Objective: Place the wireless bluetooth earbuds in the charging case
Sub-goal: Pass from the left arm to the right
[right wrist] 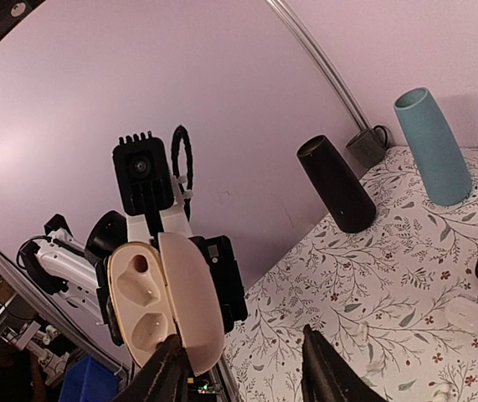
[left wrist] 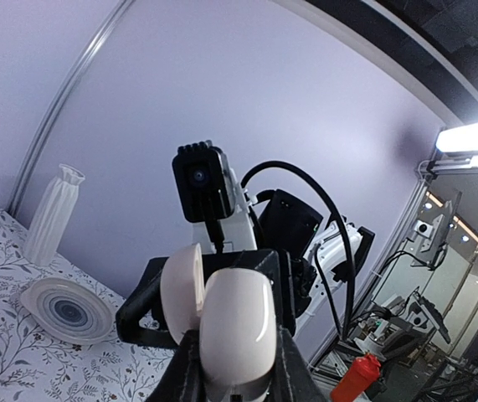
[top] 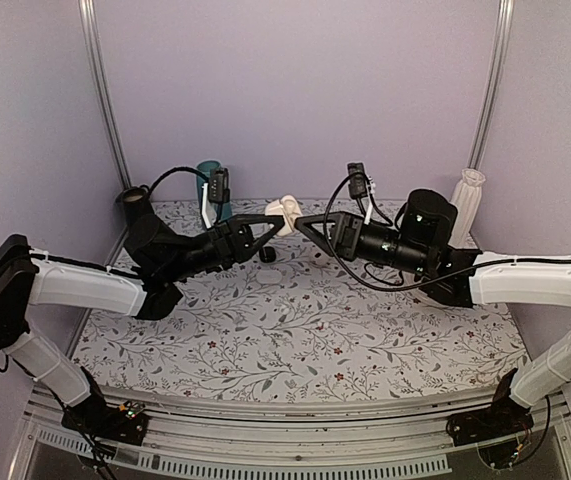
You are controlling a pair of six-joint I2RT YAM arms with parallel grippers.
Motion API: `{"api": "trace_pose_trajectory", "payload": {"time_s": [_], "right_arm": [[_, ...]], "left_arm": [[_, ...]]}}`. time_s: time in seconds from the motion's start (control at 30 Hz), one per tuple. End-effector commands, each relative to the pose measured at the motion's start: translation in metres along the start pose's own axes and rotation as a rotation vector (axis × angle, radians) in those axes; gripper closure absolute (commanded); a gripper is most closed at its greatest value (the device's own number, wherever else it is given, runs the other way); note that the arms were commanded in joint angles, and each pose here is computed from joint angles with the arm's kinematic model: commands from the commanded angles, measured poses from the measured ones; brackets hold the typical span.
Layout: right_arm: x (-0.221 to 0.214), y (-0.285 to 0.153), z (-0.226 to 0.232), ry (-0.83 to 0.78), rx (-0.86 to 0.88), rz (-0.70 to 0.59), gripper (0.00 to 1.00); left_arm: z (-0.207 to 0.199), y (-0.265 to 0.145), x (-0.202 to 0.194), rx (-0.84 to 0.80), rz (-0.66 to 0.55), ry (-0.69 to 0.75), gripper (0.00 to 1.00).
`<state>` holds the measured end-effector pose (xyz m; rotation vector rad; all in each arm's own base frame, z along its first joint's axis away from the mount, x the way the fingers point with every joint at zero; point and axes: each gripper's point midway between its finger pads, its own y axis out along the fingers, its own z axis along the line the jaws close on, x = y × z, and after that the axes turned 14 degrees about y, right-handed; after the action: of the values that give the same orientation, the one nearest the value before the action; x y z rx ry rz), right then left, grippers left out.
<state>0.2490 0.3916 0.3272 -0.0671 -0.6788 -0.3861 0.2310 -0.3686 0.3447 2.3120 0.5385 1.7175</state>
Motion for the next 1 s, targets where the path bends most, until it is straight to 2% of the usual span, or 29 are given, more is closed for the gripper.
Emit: {"api": "trace_pose_trajectory", "payload": {"time_s": [0.0, 0.23, 0.5, 0.63, 0.73, 0.9, 0.97], "right_arm": [[0.004, 0.006, 0.02, 0.018, 0.083, 0.005, 0.58], [0.005, 0.006, 0.025, 0.039, 0.108, 0.004, 0.67], [0.003, 0.008, 0.027, 0.048, 0.124, 0.018, 0.92], [0.003, 0.007, 0.028, 0.044, 0.125, 0.019, 0.96], [0.005, 0.005, 0.028, 0.039, 0.115, 0.012, 0.97], [0.009, 0.002, 0.025, -0.009, 0.05, 0.017, 0.97], [0.013, -0.003, 0.024, -0.073, 0.015, 0.023, 0.97]], "left_arm": [[-0.01, 0.005, 0.01, -0.028, -0.021, 0.029, 1.0], [-0.009, 0.006, 0.006, -0.037, -0.013, 0.022, 1.0], [-0.008, 0.007, 0.003, -0.034, 0.0, 0.023, 1.0], [-0.007, 0.007, 0.001, -0.032, 0.008, 0.024, 1.0], [-0.006, 0.007, -0.001, -0.026, 0.017, 0.029, 0.89], [-0.001, 0.003, -0.006, 0.004, 0.068, 0.061, 0.55], [0.004, -0.001, -0.01, 0.021, 0.114, 0.094, 0.49]]}}
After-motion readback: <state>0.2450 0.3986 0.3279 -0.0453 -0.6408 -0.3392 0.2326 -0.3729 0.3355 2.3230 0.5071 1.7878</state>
